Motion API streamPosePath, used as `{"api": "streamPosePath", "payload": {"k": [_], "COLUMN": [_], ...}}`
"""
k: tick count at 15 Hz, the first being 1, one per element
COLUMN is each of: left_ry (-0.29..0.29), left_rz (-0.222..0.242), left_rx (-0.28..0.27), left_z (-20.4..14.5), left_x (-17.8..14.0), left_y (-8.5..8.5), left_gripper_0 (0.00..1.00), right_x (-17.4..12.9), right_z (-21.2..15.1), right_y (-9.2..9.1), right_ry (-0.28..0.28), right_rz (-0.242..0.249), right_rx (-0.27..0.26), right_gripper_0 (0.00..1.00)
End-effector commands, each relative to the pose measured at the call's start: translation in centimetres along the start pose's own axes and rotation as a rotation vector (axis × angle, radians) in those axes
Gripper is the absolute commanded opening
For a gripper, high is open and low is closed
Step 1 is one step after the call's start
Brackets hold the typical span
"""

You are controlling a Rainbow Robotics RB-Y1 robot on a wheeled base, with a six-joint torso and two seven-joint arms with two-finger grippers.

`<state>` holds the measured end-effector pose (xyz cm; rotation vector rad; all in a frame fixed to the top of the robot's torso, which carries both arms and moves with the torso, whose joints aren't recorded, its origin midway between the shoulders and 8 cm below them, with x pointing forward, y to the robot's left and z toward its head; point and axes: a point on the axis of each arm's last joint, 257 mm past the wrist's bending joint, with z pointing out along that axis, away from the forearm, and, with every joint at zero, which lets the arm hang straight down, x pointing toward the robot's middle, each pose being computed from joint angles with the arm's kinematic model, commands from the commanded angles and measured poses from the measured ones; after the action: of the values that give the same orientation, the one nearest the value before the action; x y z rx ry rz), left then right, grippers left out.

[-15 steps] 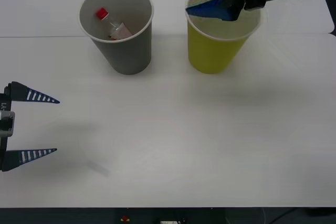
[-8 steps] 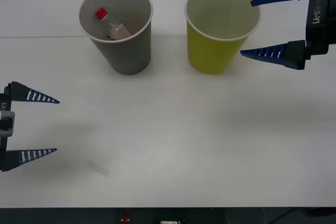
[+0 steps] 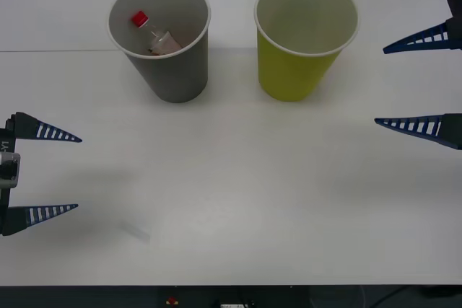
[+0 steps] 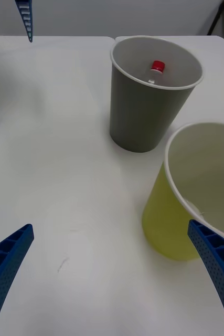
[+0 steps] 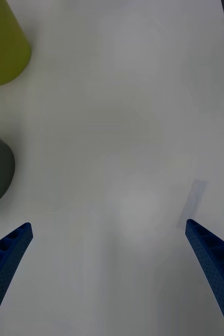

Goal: Put the can into the green bin and the plastic bottle into the gray bin

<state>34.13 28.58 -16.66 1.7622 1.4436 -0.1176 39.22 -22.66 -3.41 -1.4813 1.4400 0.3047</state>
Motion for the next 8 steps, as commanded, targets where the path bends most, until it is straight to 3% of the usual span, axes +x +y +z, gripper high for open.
{"api": "streamPosePath", "payload": {"k": [1,8], "left_ry": [0.000,0.000], "left_rz": [0.000,0.000], "left_rx": [0.000,0.000], "left_z": [0.0,0.0], "left_x": [0.0,0.0], "left_y": [0.0,0.0], "left_gripper_0": [1.00,1.00], "right_x": [1.9,5.4], "right_z": [-1.0,-2.0], "right_y": [1.4,5.8], "right_ry": [0.017,0.073], "right_rz": [-0.016,0.009], "right_rx": [-0.010,-0.052], "right_gripper_0": [1.00,1.00]}}
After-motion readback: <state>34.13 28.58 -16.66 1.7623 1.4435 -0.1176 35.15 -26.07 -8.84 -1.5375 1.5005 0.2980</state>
